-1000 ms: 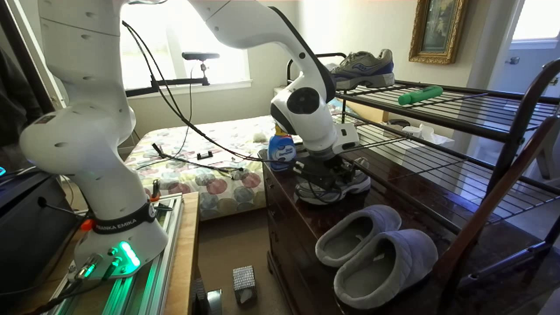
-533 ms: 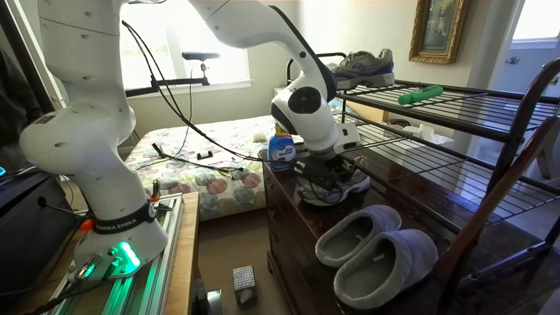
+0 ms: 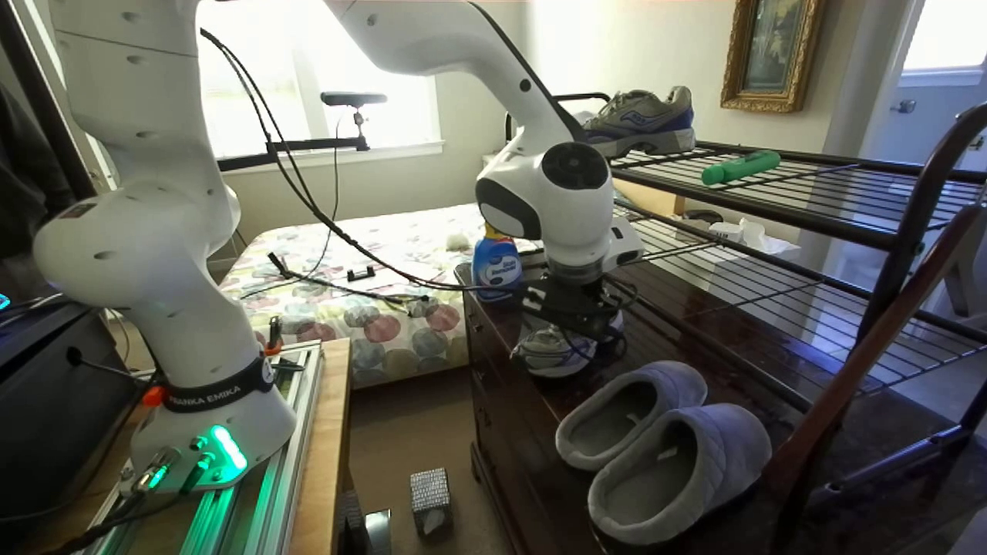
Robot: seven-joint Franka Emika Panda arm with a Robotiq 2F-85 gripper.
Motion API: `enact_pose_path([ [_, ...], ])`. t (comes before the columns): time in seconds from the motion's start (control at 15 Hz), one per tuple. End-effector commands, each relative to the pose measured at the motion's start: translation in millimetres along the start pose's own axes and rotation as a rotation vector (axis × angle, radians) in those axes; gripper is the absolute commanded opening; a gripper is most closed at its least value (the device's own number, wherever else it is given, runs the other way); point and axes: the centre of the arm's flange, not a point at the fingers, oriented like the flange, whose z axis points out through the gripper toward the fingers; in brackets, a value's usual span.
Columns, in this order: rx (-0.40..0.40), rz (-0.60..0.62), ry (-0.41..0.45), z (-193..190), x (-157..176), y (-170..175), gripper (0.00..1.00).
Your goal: Place the left sneaker next to the right one
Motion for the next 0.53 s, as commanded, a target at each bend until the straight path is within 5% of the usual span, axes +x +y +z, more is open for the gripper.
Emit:
enact_pose_path([
  [0.0, 0.112, -0.065, -0.142, -19, -29, -15, 0.16],
  [0.33, 0.255, -0.291, -0.167, -27, -34, -21, 0.16],
  [0.4, 0.198, -0.209, -0.155, -24, -28, -14, 0.16],
  [0.47, 0.205, -0.216, -0.153, -24, -28, -14, 0.41],
])
